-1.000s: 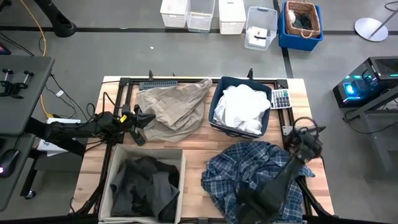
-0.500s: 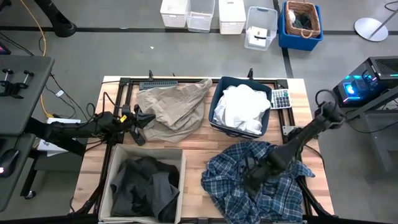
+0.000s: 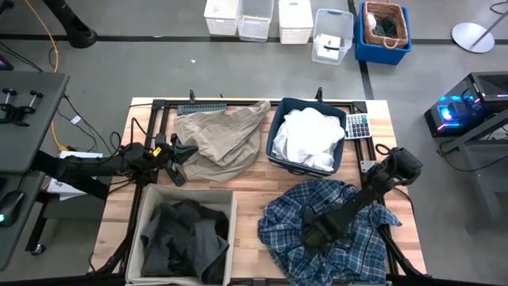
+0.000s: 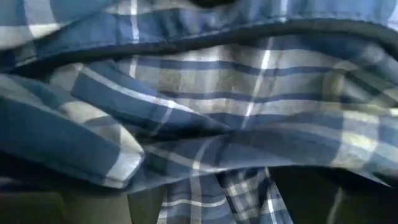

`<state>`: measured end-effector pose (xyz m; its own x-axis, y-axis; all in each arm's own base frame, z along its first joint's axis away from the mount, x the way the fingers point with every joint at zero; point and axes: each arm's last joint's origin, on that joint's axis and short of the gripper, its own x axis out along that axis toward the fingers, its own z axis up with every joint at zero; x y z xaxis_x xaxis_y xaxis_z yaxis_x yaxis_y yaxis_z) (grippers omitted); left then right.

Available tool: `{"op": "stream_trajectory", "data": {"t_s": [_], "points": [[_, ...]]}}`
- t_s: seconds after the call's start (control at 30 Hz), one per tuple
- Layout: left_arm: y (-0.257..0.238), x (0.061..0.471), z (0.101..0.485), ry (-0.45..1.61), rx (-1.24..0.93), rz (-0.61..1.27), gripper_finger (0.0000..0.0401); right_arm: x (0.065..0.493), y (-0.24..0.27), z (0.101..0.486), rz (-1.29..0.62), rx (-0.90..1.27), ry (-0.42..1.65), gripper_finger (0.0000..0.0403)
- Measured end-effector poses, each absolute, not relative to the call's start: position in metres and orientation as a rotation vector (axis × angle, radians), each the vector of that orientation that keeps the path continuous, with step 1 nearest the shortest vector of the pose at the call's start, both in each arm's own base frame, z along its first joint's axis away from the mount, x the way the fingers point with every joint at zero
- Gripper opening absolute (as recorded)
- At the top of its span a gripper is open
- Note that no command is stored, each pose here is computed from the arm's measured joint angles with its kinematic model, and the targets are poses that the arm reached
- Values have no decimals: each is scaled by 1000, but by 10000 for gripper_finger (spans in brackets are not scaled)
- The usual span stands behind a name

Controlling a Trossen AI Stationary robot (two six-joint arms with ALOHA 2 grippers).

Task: Sort clothes
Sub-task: Put the blue checkered polo shirt into the white laundry bin

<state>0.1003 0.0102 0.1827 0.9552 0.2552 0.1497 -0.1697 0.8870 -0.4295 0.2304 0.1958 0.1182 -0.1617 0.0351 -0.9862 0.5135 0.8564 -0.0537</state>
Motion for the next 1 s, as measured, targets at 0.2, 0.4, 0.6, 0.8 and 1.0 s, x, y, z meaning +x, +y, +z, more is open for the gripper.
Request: {"op": "stream_trajectory", "data": {"t_s": [0.2,0.4,0.6,0.8,1.0], "points": [[10,100,183,-206,-427,222,0,234,198,116,-394,369,1616,207],[10,100,183,-206,-426,223,0,245,208,117,-344,355,1417,22],[10,100,183,-205,-426,223,0,267,220,189,-241,424,1129,9],[10,100,183,-205,-426,222,0,254,189,339,-271,490,619,8],[10,100,183,-205,-426,222,0,238,152,476,-403,407,26,8]]}}
